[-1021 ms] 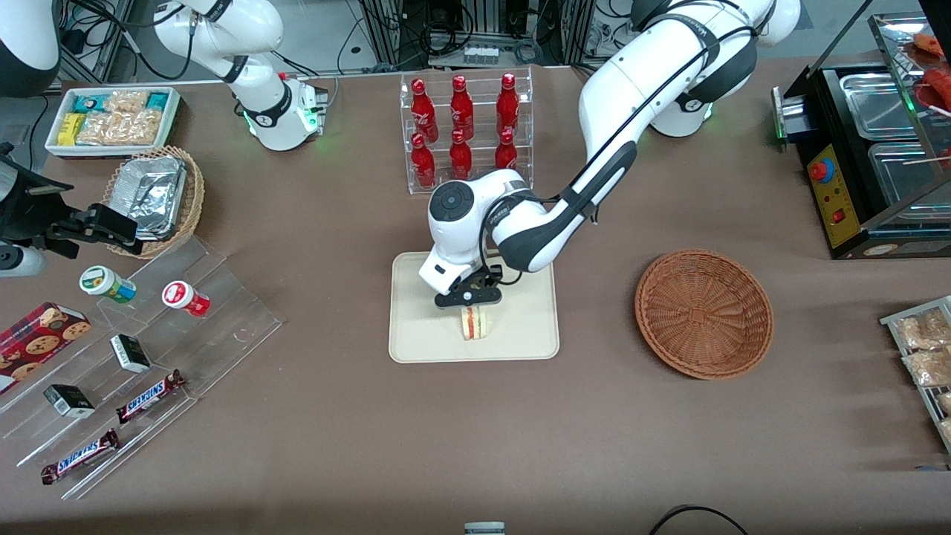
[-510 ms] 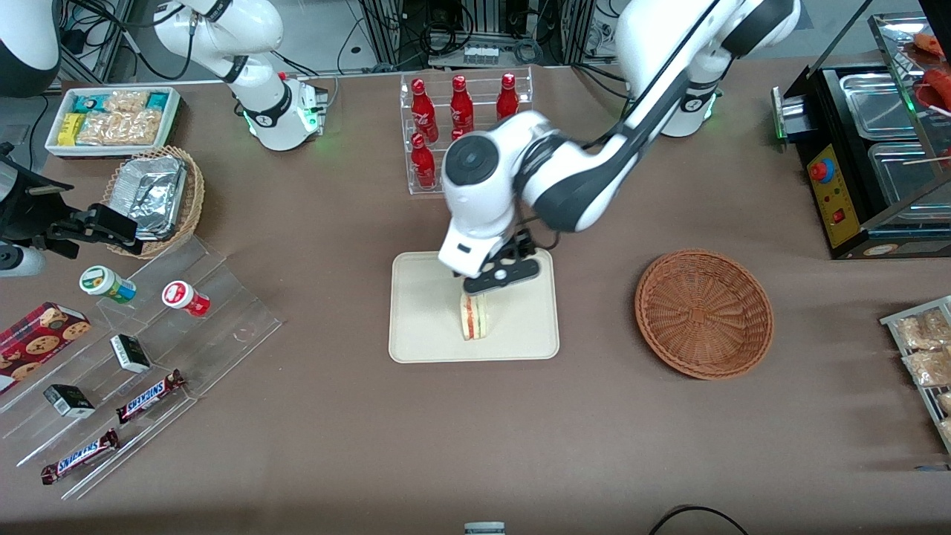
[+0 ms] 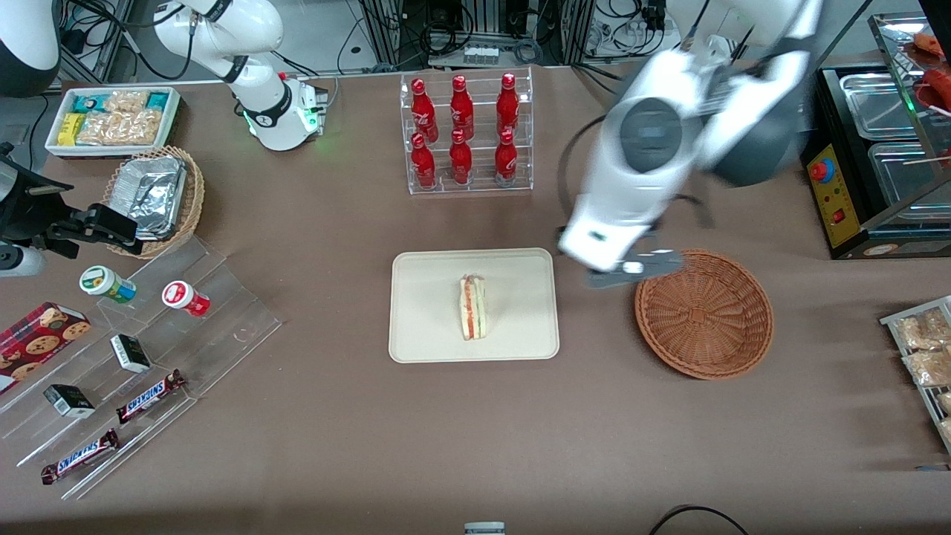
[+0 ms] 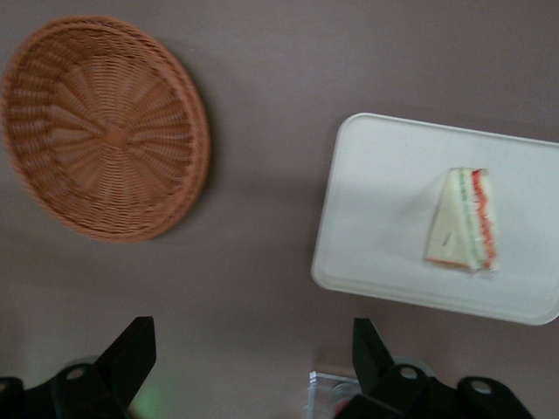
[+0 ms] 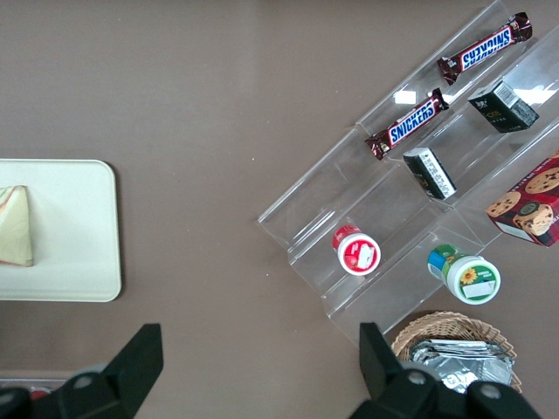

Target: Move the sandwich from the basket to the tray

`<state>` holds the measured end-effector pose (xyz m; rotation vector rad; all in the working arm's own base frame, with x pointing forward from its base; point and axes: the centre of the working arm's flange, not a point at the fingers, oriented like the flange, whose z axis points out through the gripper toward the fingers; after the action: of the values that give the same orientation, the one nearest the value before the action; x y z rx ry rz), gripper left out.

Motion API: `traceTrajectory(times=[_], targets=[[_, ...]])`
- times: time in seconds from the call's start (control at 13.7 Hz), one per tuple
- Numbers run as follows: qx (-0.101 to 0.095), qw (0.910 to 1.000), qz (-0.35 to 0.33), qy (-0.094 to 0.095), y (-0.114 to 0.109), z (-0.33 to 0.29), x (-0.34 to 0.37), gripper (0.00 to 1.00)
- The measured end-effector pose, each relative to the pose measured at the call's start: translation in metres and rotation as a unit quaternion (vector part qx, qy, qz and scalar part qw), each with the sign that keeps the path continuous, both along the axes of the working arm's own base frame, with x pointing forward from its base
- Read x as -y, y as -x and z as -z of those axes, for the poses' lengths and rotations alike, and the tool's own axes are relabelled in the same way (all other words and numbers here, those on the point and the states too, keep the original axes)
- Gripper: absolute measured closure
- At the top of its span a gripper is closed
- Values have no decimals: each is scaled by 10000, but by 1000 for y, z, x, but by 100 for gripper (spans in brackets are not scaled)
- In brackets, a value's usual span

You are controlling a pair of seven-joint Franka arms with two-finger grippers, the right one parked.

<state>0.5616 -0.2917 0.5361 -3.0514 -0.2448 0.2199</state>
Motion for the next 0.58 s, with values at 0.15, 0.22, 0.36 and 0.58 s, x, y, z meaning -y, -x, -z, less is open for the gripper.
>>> traceTrajectory(times=[0.15, 0.22, 0.36, 0.58], targets=[[-60, 10000, 28, 60, 0, -24, -62, 0], [-50, 9999, 71, 99, 2, -33, -87, 0], [-65, 9996, 210, 181, 5, -44, -134, 0], [-74, 9986, 436, 285, 3, -51, -186, 0]])
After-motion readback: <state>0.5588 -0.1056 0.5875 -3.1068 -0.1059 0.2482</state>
